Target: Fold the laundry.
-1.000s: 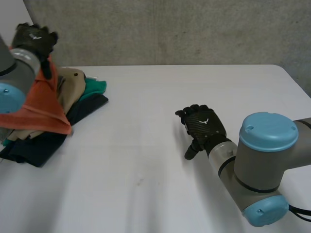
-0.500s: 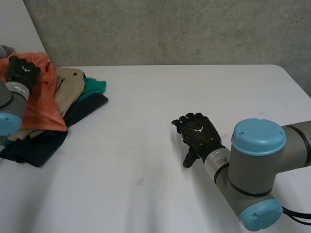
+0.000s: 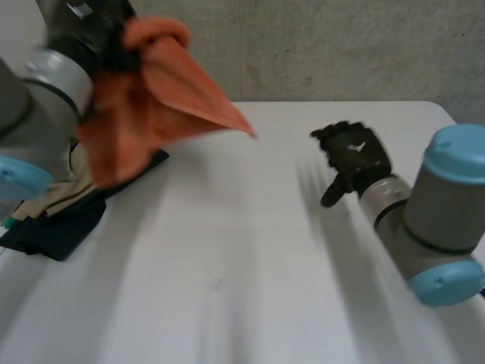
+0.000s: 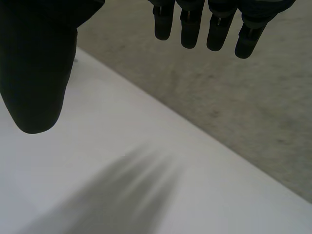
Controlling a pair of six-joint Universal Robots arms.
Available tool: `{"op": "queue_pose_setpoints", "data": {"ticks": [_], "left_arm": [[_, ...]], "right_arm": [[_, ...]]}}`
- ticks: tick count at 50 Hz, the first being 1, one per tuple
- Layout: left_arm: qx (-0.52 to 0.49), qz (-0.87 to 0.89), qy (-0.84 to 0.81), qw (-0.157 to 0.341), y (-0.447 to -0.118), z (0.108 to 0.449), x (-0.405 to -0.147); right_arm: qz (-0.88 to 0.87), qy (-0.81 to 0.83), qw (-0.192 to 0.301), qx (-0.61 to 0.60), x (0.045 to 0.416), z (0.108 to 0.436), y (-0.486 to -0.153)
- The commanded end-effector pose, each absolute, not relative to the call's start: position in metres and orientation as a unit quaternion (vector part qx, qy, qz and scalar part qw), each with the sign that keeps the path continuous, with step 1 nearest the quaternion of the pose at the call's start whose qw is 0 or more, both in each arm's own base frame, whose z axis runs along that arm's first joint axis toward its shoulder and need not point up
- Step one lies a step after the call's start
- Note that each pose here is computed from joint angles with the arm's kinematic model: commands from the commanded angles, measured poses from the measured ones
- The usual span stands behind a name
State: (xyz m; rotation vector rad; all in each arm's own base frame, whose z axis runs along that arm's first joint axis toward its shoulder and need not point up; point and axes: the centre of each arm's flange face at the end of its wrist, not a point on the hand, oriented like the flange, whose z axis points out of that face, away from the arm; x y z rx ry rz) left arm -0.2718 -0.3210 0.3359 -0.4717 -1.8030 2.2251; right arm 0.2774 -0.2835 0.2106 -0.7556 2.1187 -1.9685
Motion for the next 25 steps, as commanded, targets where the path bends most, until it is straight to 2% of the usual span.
{"op": "queue_pose_setpoints", "data": {"ticks": [1,5,8,16,20,25], "left_arm": [[-0.222,0.632,-0.732,0.124,-0.29,0.233,-0.311],[-0.248,0.574,-0.771,0.121,-0.269,0.19,-0.324],[-0.262,0.547,-0.785,0.127,-0.255,0.182,-0.328],[-0.248,0.55,-0.786,0.136,-0.248,0.217,-0.308],[-0.239,0.569,-0.776,0.13,-0.255,0.235,-0.288],[-0.26,0.57,-0.771,0.117,-0.269,0.233,-0.269]], "right_arm": [[-0.68,0.704,0.061,-0.196,0.249,0.238,-0.309],[-0.681,0.707,0.054,-0.182,0.24,0.241,-0.318],[-0.67,0.719,0.05,-0.18,0.236,0.238,-0.321],[-0.6,0.775,0.061,-0.187,0.239,0.222,-0.313],[-0.553,0.806,0.1,-0.188,0.251,0.214,-0.295],[-0.495,0.828,0.156,-0.211,0.272,0.2,-0.266]]}}
